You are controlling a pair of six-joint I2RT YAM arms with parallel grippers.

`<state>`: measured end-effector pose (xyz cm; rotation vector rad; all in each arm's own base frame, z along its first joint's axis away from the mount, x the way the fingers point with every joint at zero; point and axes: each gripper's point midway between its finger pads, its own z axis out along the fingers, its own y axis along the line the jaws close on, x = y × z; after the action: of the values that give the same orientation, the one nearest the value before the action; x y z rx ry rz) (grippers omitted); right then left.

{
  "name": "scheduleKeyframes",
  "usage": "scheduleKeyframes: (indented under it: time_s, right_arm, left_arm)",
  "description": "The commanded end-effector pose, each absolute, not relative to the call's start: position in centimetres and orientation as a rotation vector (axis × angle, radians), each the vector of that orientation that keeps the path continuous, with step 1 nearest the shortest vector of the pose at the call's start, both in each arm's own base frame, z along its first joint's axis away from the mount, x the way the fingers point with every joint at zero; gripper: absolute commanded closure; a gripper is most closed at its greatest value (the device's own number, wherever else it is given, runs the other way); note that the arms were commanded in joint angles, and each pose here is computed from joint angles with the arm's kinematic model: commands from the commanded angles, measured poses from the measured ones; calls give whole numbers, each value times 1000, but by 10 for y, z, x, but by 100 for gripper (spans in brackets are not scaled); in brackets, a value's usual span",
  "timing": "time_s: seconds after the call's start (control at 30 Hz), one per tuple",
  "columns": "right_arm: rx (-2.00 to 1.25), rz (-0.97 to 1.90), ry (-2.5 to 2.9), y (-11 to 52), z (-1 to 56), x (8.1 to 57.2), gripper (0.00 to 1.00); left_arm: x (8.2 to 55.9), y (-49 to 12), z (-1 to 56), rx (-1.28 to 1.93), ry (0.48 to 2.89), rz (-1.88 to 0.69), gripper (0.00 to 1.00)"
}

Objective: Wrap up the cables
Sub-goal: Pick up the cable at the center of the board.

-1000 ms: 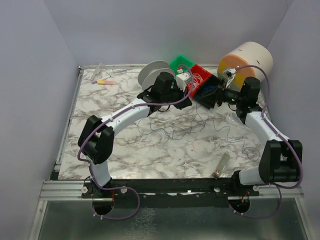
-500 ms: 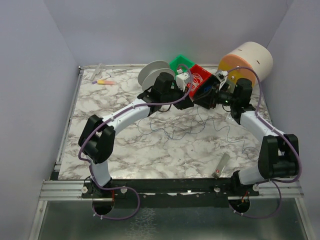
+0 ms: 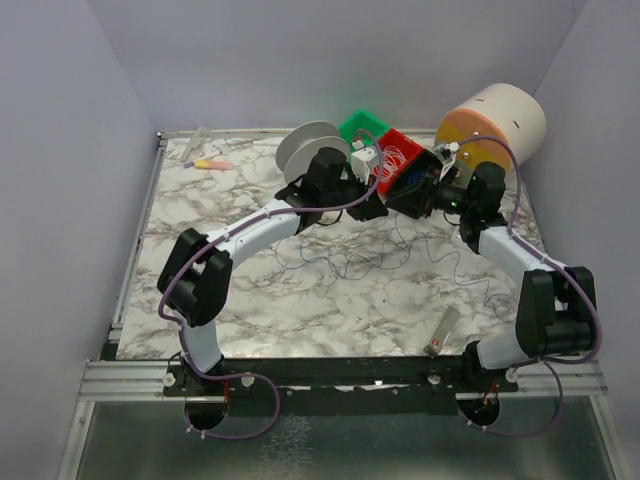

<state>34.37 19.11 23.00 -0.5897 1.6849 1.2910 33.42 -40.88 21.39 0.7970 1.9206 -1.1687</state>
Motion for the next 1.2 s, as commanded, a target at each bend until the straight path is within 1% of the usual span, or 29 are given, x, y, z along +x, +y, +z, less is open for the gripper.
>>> scheduleKeyframes:
  time_s: [0.0,0.03,0.1,0.2,0.4,0.83,0.93,1.07,1.1,1.13,1.17]
  right_arm:
    - [-528,1344,1676,194,232,345,62]
    - [-513,1342,1678,193,231,346,64]
    - [-496,1335,1686,192,229,349,73]
    - [-495,1333,1693,192,227,350,80]
    - [-438,1309,1692,190,231,354,99]
    - [-358,1239,1744,183,225,364,100]
    - [-344,1218,1752,181,225,366,99]
    - [-315,1190,1753,177,230,369,100]
    - [-310,1186,1752,176,232,369,100]
    - [-309,1184,1751,175,234,369,100]
    - [-308,1181,1748,175,237,369,100]
  left_arm:
    - [332,-413,209,804,1916,-1220,100]
    - [332,-414,210,804,1916,-1227,100]
    - [332,-415,210,799,1918,-1238,100]
    - [332,-417,209,795,1923,-1248,100]
    - [330,-417,206,779,1935,-1255,100]
    - [320,-420,200,847,1929,-1235,100]
    - [317,-418,203,902,1912,-1221,89]
    - [312,-405,208,995,1901,-1148,66]
    - [311,-402,210,1011,1894,-1135,51]
    - [308,-400,210,1037,1886,-1128,23]
    - [307,-397,211,1065,1874,-1113,4]
